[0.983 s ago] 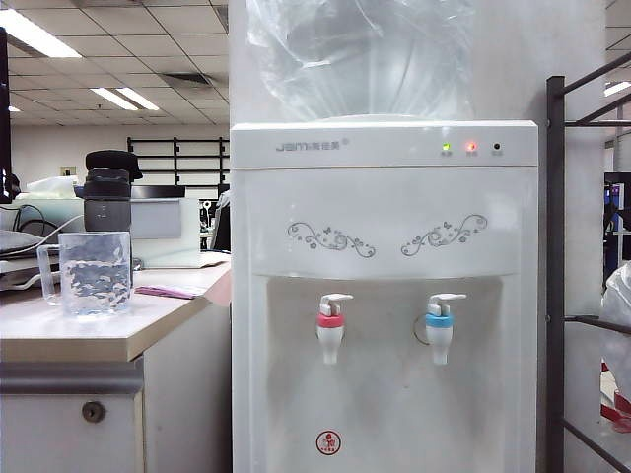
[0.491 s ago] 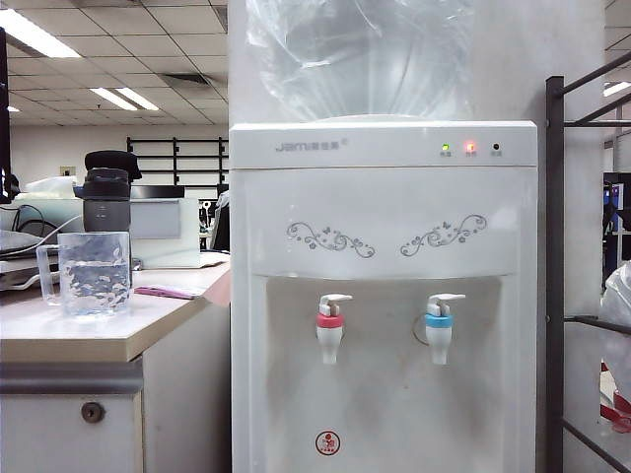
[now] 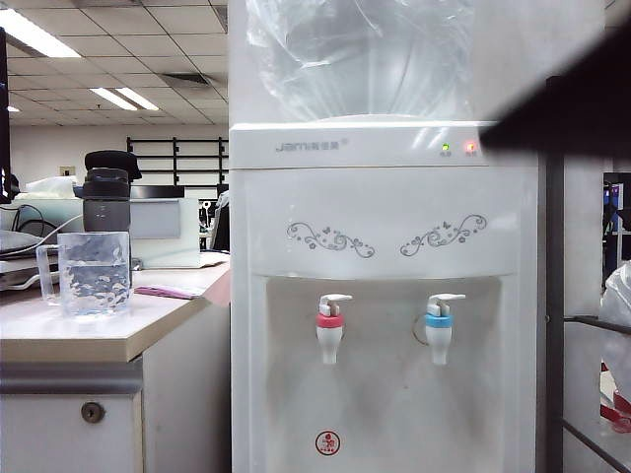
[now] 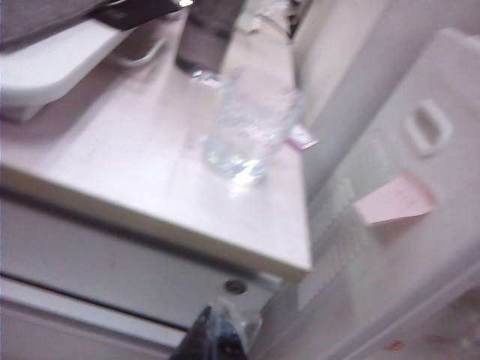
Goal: Pick up the plastic mug from the left desk, go to the hot water outlet of the water dispenser, press the vertical switch to get some water, then put the mug back on the desk.
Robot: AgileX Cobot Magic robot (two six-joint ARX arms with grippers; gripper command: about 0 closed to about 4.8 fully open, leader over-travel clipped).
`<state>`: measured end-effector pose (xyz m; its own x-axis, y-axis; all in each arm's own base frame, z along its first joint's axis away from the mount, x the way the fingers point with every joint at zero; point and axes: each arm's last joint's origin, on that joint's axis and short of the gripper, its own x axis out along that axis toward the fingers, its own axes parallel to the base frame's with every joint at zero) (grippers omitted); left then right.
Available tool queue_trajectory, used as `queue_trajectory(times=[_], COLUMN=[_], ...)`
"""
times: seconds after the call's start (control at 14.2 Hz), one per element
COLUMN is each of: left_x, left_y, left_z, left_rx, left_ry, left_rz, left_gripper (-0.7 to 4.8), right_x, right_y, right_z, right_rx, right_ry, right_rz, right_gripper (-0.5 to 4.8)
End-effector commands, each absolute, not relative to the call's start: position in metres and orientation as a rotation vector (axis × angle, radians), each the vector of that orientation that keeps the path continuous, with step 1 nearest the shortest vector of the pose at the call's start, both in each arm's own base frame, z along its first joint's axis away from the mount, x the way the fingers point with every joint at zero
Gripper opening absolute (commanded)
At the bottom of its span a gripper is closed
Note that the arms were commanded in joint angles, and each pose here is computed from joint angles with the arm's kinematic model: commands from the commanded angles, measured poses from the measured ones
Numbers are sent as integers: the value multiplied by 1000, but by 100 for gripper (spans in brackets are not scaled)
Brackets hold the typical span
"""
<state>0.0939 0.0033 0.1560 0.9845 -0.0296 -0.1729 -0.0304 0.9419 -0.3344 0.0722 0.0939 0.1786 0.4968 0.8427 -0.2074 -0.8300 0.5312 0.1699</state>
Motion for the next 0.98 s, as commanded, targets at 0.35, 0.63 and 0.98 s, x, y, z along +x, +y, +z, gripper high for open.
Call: queue_trajectory(times=[0.35,0.63,0.98], left_x=[96,96,96], left_y=[3,4,4], left_z=[149,149,149], left_rx=[-299,-299,-300], left_ry=[172,172,172], left_rz=[1,4,4], left_gripper=[-5,-5,-5], right_x=[70,67,76], right_y=[92,88,69], right_z=[151,137,152], right_rx=[97,37,133], right_ry=[372,522,342], right_rz=[989,967,821], right_gripper=[7,9,9])
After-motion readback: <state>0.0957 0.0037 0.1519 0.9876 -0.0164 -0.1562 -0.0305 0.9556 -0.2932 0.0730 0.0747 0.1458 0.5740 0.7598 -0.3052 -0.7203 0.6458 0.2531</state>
